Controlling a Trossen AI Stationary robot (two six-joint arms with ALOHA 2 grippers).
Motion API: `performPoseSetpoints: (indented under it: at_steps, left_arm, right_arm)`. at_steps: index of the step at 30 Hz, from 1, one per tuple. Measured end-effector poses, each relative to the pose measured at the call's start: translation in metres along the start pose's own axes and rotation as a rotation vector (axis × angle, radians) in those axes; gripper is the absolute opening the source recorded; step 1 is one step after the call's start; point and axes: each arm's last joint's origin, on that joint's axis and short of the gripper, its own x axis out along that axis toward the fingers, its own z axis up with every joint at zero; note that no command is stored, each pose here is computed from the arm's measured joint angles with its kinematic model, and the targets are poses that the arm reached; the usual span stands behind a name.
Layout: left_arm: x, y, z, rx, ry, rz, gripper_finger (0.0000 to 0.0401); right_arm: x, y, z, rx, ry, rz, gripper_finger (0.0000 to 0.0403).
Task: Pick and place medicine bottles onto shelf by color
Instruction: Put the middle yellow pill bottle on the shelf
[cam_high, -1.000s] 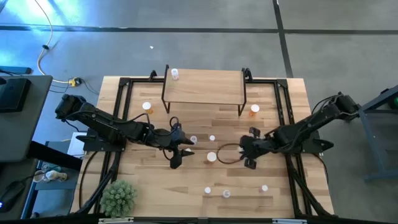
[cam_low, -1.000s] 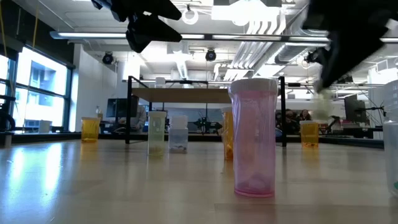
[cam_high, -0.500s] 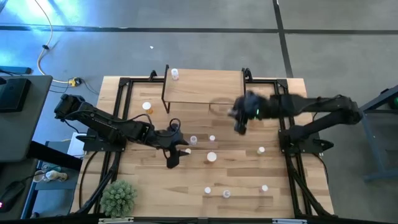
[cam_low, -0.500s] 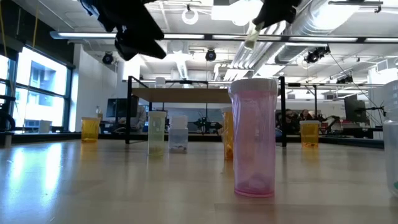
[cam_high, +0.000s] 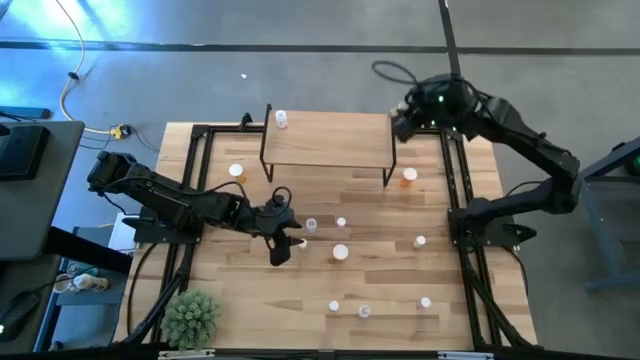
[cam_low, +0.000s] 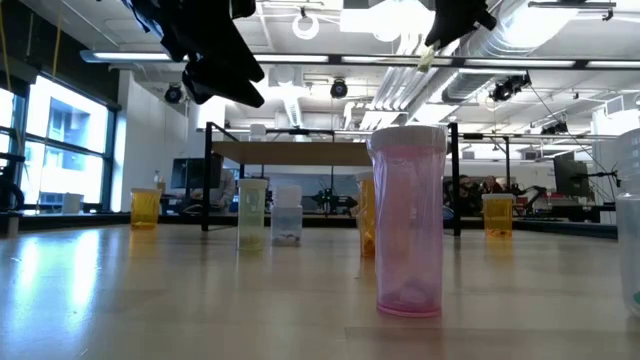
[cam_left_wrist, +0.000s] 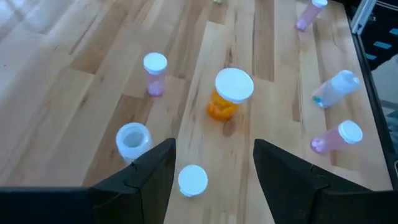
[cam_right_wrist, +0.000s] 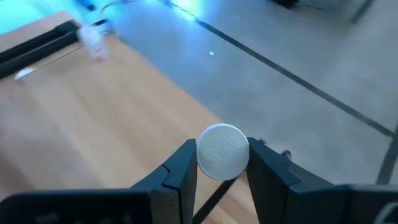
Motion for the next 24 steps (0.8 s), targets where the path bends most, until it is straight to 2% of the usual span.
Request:
performPoseSetpoints:
  at_steps: [5,11,15,20,24]
  left_arm:
    - [0.0,0.001,0.0,-0.002,-0.001,0.003,0.0207]
    - [0.0,0.001,0.0,-0.002,-0.001,0.003,0.0207]
    - [0.0,0.001,0.0,0.002,0.0,0.003,0.0207]
    - [0.0,0.001,0.0,0.002,0.0,0.003,0.0207]
    - [0.0,0.001,0.0,-0.001,0.001,0.0,0.0207]
  right_arm:
    - [0.019,-0.014,0.015,0.054,0.044,-0.06,0.0103]
    - [0.06,-0.016,0.025,0.041,0.236,-0.062,0.0103]
    - [0.087,-0.013,0.03,0.026,0.307,-0.069,0.0103]
    - [0.119,-0.006,0.031,-0.027,0.381,0.019,0.0103]
    - [0.14,-0.003,0.03,-0.005,0.425,0.081,0.0103]
